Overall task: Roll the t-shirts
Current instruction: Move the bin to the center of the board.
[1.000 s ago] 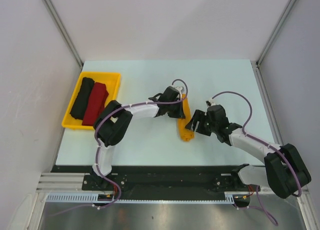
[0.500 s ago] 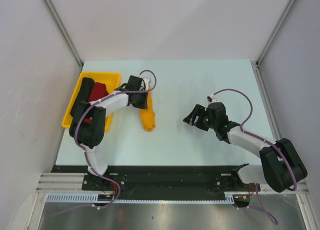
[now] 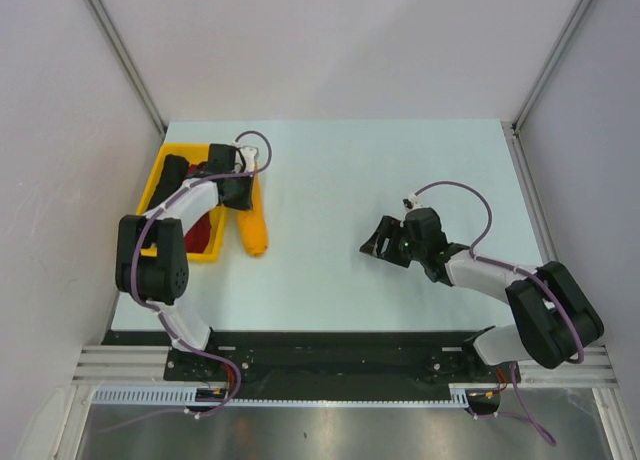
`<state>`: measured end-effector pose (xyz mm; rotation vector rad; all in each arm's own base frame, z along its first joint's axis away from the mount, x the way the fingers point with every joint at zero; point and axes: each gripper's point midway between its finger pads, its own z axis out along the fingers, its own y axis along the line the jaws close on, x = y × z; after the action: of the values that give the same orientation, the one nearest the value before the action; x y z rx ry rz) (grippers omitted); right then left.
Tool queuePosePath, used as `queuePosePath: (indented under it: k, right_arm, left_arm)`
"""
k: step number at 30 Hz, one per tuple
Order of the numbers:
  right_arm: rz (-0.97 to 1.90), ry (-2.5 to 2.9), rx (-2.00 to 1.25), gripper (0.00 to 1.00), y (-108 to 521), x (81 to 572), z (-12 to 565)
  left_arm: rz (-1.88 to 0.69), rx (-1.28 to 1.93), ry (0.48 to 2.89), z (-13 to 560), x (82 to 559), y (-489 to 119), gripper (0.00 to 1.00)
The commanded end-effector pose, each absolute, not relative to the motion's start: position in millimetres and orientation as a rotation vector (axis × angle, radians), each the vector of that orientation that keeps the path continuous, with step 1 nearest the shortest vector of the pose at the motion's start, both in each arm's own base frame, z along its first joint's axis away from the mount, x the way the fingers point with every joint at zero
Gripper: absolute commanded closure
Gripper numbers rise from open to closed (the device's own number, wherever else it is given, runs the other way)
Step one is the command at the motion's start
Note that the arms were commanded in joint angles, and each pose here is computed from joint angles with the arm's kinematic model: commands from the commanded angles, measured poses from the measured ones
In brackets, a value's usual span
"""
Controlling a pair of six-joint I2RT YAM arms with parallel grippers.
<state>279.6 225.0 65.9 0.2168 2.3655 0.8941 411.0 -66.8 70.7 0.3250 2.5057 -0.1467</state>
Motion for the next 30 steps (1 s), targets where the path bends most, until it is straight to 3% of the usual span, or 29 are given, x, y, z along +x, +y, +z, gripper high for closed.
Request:
queuePosePath:
  k: [1,14,30]
  right_arm:
    - [0.948,2.301,0.173,0.27,239,293,83]
    - [0.99,2.343,0.098,0.28,255,275,75]
    - [1.026,2.427,0.004,0.3,271,257,49]
  left_arm:
    - [-0.116,0.36,2.418,111,415,-49,1.0]
    - [0.153,0.438,2.332,182,411,7,1.0]
    - [0.234,0.43,2.426,151,432,45,1.0]
